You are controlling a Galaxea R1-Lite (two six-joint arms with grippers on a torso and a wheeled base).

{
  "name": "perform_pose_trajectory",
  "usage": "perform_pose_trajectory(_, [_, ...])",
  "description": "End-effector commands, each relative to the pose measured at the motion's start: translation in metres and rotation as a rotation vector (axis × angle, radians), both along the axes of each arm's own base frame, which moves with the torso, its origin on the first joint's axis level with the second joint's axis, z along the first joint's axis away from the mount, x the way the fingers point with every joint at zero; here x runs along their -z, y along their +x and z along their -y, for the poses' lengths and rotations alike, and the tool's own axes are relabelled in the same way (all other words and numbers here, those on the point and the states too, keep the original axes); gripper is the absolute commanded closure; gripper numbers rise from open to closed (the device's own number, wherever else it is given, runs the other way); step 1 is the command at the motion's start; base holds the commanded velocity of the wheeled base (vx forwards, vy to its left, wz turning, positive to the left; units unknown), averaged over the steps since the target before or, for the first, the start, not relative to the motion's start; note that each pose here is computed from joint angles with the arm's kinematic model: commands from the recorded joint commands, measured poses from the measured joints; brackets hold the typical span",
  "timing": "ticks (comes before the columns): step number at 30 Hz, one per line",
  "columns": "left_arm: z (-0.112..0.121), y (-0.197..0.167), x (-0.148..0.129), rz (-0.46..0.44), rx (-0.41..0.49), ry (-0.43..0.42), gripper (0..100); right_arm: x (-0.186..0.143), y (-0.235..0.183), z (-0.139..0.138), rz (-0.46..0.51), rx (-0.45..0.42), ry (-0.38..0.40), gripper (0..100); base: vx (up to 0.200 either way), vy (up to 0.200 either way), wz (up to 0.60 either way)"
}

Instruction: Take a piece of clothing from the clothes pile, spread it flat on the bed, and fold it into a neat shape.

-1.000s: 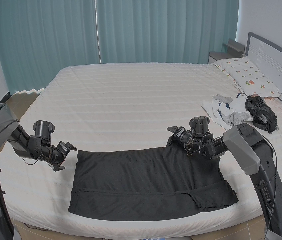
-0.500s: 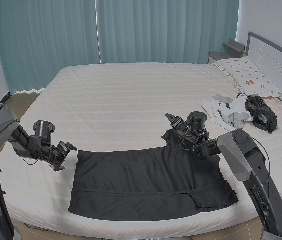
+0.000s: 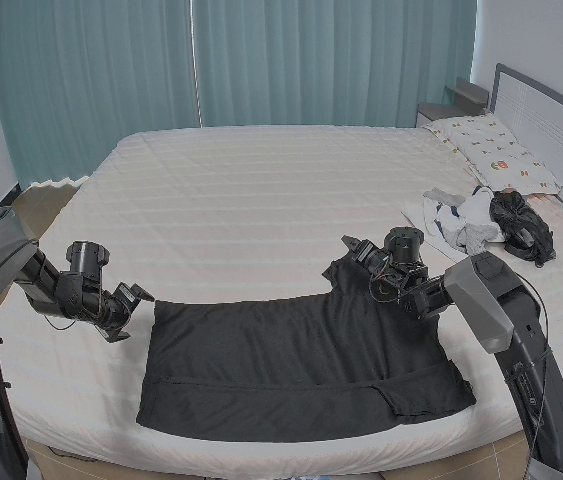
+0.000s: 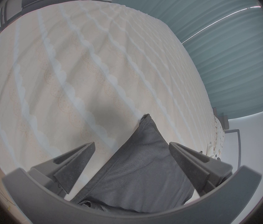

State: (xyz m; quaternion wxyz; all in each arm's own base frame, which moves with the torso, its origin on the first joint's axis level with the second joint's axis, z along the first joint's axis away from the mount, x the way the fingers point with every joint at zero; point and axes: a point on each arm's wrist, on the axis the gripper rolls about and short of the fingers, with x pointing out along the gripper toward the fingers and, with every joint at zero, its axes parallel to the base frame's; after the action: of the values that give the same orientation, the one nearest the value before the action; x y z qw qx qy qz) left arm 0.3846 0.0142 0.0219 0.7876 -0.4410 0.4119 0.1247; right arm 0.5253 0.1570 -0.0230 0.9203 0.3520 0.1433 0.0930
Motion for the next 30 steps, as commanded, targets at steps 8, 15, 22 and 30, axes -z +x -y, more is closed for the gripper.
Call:
perform_pose_trajectory(8, [0.006,-0.003,0.001,-0.008,0.019,0.002,0,-0.013,-0.041,0.085,-0.068,0.073,-0.146,0,0.000,0.000,0.00])
perform_pose_trajectory(15, [0.008,-0.005,0.002,-0.011,0.025,0.004,0,-0.005,-0.051,0.103,-0.075,0.069,-0.169,0,-0.171,0.000,0.00])
perform_pose_trajectory(22, [0.007,0.002,-0.001,0.015,0.022,0.007,0,-0.006,-0.051,0.109,-0.074,0.075,-0.169,0,0.000,0.000,0.00])
perform_pose_trajectory(30, [0.007,0.033,-0.005,0.071,0.020,0.011,0,-0.006,-0.059,0.108,-0.081,0.068,-0.176,0,0.000,0.000,0.00])
